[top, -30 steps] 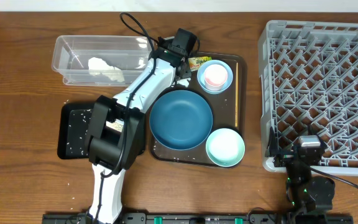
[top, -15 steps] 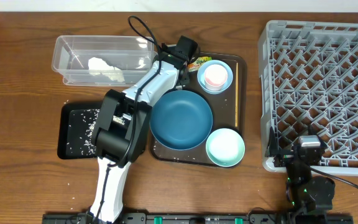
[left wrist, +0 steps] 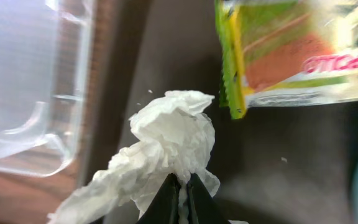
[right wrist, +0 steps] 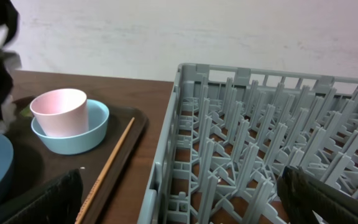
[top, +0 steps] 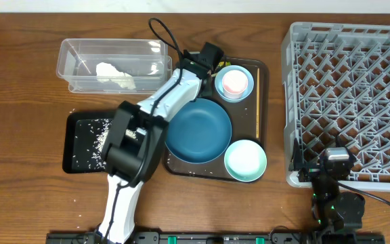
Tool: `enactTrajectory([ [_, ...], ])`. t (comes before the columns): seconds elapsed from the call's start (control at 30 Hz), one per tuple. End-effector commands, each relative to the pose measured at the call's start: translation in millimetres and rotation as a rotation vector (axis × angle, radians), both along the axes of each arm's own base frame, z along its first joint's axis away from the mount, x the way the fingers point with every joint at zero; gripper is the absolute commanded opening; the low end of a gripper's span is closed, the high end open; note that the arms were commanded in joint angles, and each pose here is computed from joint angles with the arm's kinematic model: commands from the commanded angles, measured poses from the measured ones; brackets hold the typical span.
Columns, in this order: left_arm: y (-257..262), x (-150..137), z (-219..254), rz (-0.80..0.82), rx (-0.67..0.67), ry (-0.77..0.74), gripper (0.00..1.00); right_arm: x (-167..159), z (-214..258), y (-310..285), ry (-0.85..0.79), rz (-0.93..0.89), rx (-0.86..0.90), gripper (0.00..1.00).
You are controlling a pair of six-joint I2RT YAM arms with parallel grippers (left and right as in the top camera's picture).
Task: Sort waste into correct bins and load items into the dishwasher rack
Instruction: 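Grasp the remaining tissue piece near the snack wrapper with the left gripper, then drop the tissue piece into the clear bin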
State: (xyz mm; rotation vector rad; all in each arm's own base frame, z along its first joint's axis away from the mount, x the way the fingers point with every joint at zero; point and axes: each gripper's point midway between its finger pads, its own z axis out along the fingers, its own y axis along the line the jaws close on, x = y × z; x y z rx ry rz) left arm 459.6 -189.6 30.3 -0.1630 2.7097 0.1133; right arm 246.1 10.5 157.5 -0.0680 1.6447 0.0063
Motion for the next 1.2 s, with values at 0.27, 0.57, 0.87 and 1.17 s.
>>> enactTrajectory([
  [0.27,47,23,152,0.142,0.069,-0.376,0.06,0,-1,-2,0.0,-0.006,-0.012,0.99],
  [0.57,134,45,150,0.405,0.057,-0.407,0.07,0,-1,-2,0.0,-0.006,-0.012,0.99],
  [0.87,169,48,131,0.466,-0.13,-0.304,0.7,0,-1,-2,0.0,-0.006,-0.012,0.99],
  [1.17,39,31,128,-0.154,-0.339,-0.167,0.7,0,-1,-2,0.0,-0.006,-0.012,0.99],
])
